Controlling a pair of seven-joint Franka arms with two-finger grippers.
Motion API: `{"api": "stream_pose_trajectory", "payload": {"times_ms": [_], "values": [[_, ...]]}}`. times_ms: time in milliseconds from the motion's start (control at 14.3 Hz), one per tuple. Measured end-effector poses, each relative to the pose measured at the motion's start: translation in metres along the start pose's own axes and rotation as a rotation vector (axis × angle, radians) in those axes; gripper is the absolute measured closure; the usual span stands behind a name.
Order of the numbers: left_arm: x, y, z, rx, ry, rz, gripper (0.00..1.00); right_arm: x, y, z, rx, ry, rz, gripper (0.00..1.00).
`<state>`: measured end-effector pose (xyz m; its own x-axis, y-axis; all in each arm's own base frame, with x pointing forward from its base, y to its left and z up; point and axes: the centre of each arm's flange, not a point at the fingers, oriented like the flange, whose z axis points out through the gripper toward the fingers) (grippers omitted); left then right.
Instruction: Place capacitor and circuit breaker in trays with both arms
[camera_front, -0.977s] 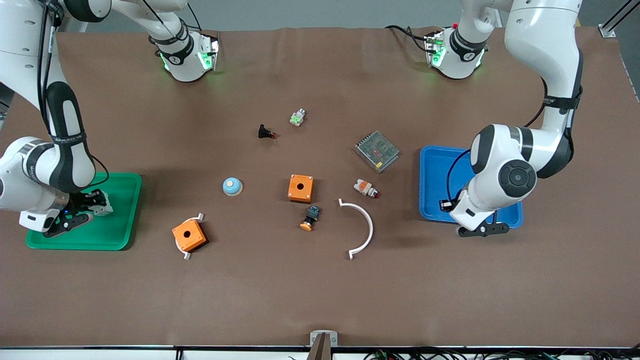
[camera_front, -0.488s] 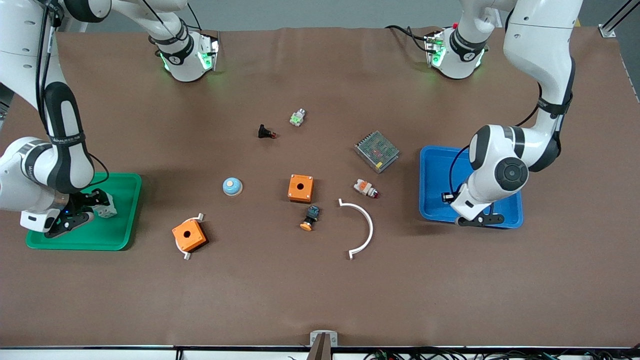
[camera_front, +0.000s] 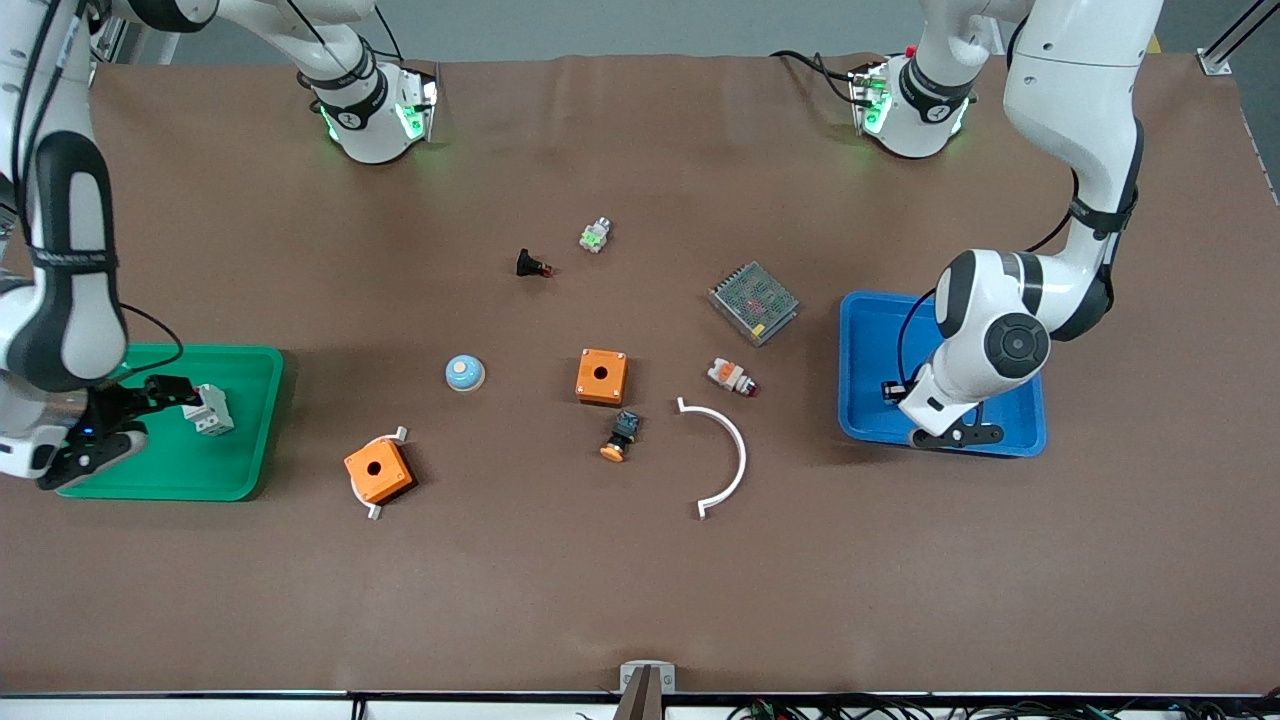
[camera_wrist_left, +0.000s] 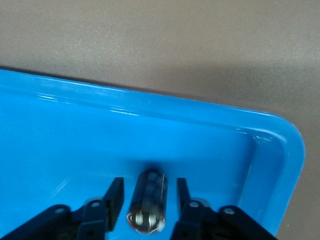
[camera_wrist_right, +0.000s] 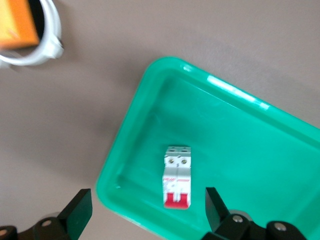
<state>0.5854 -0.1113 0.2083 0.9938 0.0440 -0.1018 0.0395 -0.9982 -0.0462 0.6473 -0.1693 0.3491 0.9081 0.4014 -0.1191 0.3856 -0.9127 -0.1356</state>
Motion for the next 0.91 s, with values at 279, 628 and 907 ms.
{"api": "stream_pose_trajectory", "payload": {"times_ms": [279,628,907], "values": [[0.014,0.004,-0.032,-0.019,0.067,0.002,0.04,-0.004,-0.066,-0.085,0.073,-0.052,0.211,0.0],[0.028,0.009,-0.139,-0.063,0.173,0.006,0.0,-0.024,-0.129,-0.164,0.07,-0.025,0.399,0.0],[0.018,0.003,-0.203,-0.096,0.25,-0.004,0.0,-0.043,-0.152,-0.21,-0.03,0.02,0.371,0.0]]}}
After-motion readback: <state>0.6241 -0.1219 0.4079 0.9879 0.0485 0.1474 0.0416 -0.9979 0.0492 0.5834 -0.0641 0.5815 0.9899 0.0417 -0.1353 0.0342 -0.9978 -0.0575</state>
